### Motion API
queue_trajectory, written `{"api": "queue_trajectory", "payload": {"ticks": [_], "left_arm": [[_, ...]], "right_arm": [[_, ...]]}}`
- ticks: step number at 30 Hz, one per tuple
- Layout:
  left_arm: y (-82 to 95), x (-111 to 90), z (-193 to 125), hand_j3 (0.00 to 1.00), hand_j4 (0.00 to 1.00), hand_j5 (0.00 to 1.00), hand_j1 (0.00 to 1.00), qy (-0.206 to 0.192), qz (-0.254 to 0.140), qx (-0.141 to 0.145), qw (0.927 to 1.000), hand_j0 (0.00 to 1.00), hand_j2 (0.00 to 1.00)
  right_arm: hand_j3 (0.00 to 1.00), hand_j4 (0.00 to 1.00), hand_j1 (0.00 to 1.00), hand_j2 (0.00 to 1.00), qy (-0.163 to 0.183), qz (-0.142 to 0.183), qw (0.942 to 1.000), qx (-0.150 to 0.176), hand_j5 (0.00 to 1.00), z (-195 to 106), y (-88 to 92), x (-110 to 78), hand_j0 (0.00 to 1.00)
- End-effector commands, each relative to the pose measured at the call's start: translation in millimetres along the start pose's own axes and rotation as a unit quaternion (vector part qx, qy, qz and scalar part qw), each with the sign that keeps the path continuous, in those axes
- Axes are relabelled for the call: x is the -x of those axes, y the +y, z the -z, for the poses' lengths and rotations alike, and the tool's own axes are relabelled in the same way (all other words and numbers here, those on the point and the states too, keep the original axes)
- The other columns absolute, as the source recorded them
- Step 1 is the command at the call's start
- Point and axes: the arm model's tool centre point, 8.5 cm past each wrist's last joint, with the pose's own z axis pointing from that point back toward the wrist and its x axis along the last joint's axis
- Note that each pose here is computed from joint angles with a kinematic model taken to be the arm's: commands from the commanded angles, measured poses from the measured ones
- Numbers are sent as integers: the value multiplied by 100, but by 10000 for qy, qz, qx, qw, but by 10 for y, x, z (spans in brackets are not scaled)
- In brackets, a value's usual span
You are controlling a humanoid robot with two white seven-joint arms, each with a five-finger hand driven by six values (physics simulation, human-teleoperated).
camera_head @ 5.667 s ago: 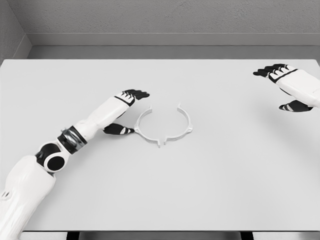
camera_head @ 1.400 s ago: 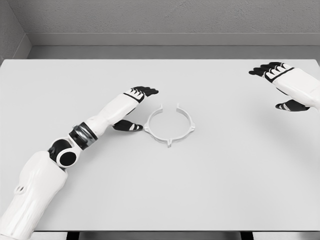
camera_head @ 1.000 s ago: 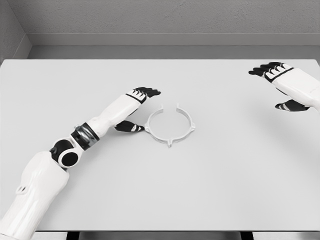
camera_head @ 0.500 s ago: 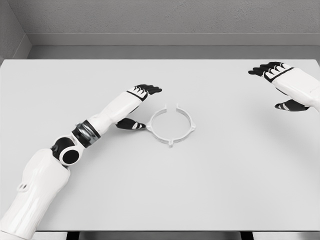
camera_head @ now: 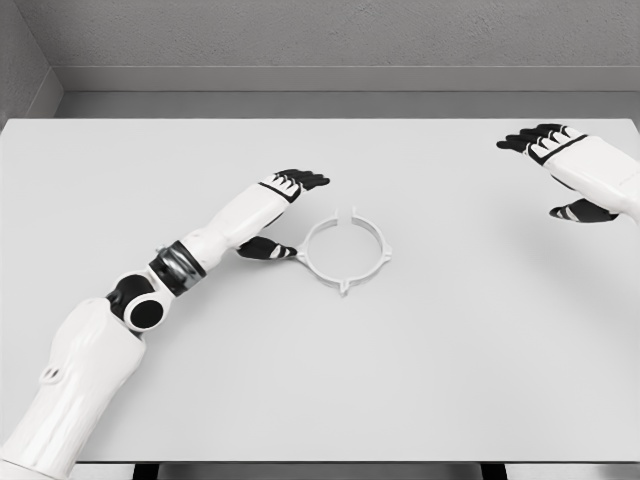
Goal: Assemble PVC drainage pipe clamps
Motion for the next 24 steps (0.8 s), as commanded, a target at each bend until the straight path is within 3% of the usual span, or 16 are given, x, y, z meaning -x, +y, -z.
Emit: {"api": "queue_trajectory", "payload": {"ticks": [1, 15, 24], "left_arm": [[3, -6, 6, 100, 100, 100, 100, -7, -32, -27, 10000, 100, 100], [0, -46, 69, 100, 100, 100, 100, -57, -74, -75, 9999, 100, 100], [243, -37, -33, 100, 100, 100, 100, -147, 193, -173, 9996, 100, 100]], "right_arm": [[100, 100, 100, 100, 0, 29, 10000, 14, 100, -4, 0, 1, 100], [100, 100, 100, 100, 0, 25, 10000, 20, 100, -2, -6, 2, 100], [100, 100, 100, 100, 0, 29, 10000, 14, 100, -4, 0, 1, 100]]}}
